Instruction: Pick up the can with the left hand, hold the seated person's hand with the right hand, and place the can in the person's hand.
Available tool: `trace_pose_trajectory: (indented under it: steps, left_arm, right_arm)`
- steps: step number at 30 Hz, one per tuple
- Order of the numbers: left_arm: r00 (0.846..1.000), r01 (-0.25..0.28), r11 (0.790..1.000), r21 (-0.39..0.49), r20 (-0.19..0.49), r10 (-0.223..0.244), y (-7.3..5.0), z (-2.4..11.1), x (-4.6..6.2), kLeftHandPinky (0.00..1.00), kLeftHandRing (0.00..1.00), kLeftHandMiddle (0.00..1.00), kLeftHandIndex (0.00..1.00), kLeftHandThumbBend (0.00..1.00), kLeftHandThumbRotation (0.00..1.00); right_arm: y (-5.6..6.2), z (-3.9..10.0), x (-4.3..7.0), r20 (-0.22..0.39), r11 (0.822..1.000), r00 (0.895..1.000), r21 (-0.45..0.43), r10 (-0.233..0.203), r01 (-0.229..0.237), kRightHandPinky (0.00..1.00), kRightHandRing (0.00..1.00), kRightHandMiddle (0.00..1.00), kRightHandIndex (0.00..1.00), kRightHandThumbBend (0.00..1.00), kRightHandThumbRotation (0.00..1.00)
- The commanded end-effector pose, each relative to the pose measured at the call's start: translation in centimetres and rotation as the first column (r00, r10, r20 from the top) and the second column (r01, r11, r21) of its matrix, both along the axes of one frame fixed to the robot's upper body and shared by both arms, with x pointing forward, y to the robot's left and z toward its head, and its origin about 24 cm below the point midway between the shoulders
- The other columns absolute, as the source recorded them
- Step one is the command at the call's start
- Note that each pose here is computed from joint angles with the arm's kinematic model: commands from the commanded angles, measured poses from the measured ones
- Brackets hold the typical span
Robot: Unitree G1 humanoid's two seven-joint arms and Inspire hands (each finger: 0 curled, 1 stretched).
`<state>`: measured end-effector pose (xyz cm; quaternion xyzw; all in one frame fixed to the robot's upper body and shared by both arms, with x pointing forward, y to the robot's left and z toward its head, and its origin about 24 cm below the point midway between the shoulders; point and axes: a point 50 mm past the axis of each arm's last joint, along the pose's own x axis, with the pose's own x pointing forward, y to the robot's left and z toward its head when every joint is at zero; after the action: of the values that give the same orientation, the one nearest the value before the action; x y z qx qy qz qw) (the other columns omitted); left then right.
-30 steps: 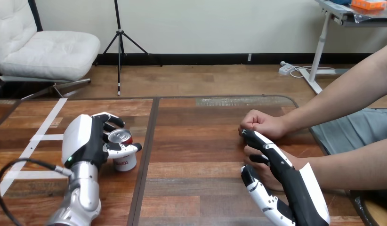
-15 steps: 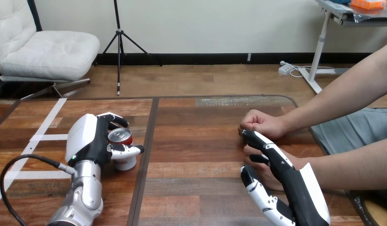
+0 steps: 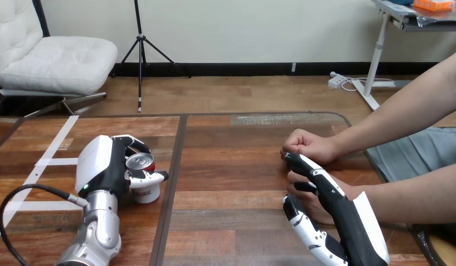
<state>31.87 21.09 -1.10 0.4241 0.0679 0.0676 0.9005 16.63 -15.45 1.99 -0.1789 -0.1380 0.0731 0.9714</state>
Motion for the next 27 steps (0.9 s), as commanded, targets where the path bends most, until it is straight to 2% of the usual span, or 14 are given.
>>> trace_pose_trajectory:
  steps: [1,27]
  left_arm:
    - [0.996,0.023,1.000,-0.005,0.084,-0.022,-0.47,1.94,1.41,0.48,0.46,0.49,0.52,0.67,0.00]
    - [0.988,0.046,0.999,-0.017,0.147,-0.043,-0.83,2.07,1.04,0.46,0.46,0.50,0.51,0.65,0.00]
  right_arm:
    - [0.04,1.70,0.95,0.104,1.000,0.995,0.016,0.003,-0.004,0.79,0.88,0.89,0.87,0.38,0.66]
    - [0.00,1.77,1.09,0.102,1.000,0.995,0.009,0.001,-0.002,0.80,0.89,0.89,0.87,0.38,0.65]
